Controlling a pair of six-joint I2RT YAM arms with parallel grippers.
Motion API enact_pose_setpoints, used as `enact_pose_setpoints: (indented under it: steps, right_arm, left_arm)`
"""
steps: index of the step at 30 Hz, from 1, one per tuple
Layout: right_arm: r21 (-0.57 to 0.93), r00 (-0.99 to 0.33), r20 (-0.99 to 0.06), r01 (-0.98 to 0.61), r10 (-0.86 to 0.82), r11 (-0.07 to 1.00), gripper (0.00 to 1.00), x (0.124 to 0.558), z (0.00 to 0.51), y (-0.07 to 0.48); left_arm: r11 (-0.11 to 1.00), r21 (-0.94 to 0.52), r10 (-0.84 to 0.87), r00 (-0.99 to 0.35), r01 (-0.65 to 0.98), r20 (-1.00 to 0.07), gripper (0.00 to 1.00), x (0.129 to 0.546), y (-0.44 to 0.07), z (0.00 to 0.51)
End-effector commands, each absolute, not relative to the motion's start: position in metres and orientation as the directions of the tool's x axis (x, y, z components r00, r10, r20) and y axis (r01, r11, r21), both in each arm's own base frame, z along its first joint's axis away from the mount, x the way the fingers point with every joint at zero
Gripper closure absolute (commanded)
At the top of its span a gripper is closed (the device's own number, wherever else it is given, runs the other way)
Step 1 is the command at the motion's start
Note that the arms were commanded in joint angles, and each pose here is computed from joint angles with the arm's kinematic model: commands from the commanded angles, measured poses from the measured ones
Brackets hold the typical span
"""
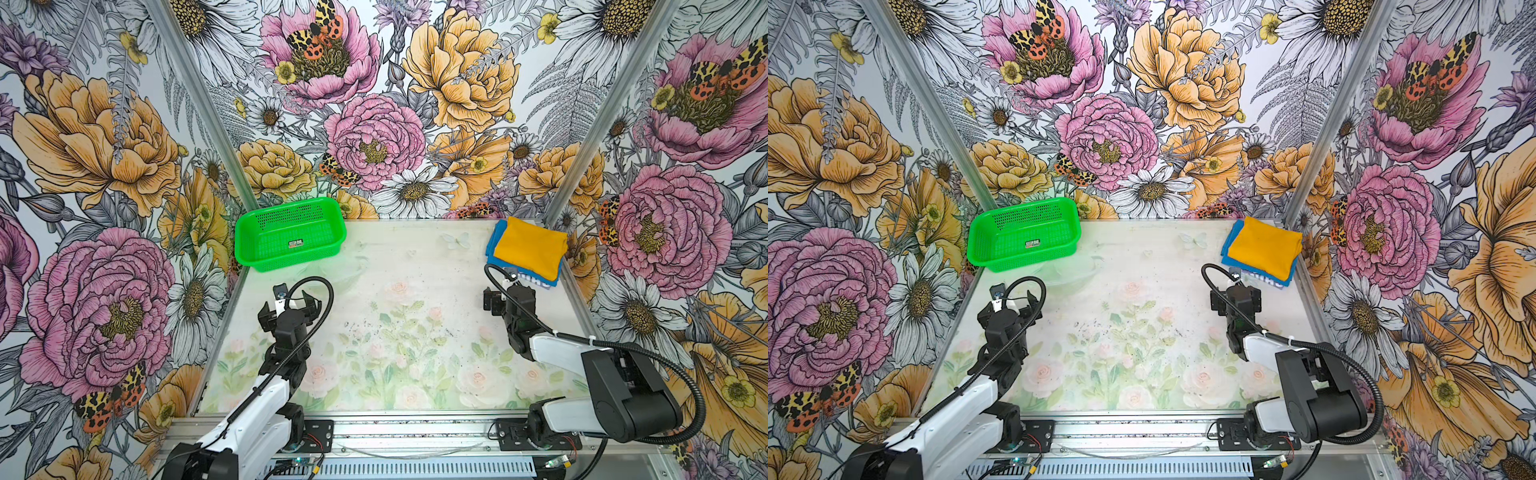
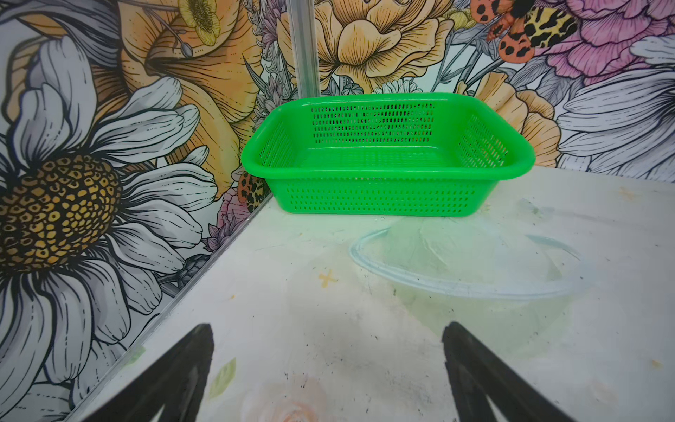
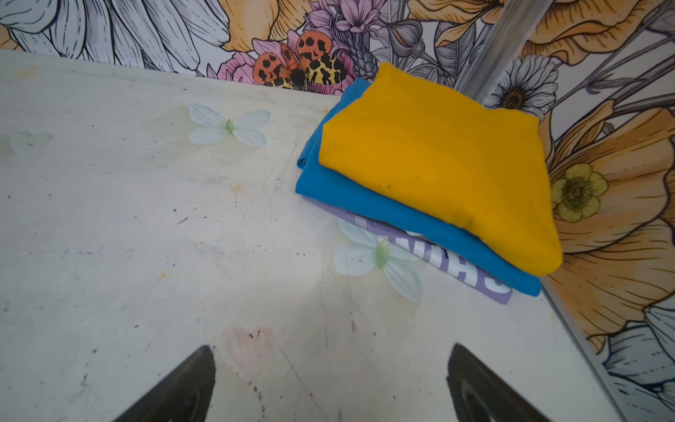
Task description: Fold and stack the t-shirts
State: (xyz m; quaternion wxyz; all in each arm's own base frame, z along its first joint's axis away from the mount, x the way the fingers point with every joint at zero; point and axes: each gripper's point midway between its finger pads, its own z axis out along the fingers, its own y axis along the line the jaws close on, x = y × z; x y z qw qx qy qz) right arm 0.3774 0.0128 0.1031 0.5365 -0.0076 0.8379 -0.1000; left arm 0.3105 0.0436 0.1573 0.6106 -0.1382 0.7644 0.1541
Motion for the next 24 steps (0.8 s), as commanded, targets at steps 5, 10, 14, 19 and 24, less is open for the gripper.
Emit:
enact_pose_setpoints:
  steps: [5, 10, 14, 19, 24]
  right_arm:
    - [-0.104, -0.227, -0.972, 0.193, -0.059, 0.976, 0.00, 0.391, 0.132, -0.020]
    - [-0.060, -0.266, -0.964, 0.180, -0.010, 0.982, 0.01, 0.400, 0.122, -0.027]
    - [-0.035, -0.272, -0.962, 0.168, 0.012, 0.985, 0.01, 0.402, 0.116, -0.030]
    - [-0.033, -0.258, -0.966, 0.157, 0.009, 0.987, 0.01, 0.401, 0.114, -0.028]
    - [-0.033, -0.263, -0.965, 0.158, 0.009, 0.987, 0.01, 0.401, 0.113, -0.028]
  left_arm:
    - [0.958, 0.036, 0.010, -0.090, -0.286, -0.996, 0.01, 0.344, 0.031, 0.168]
    - [0.964, -0.018, -0.048, -0.109, -0.266, -0.993, 0.01, 0.361, 0.040, 0.163]
    - [0.973, -0.031, -0.057, -0.110, -0.227, -0.992, 0.01, 0.376, 0.036, 0.161]
    - [0.991, -0.012, -0.023, -0.083, -0.136, -0.996, 0.01, 0.388, 0.016, 0.138]
    - [0.991, 0.010, -0.010, -0.151, -0.134, -0.989, 0.01, 0.399, 0.014, 0.132]
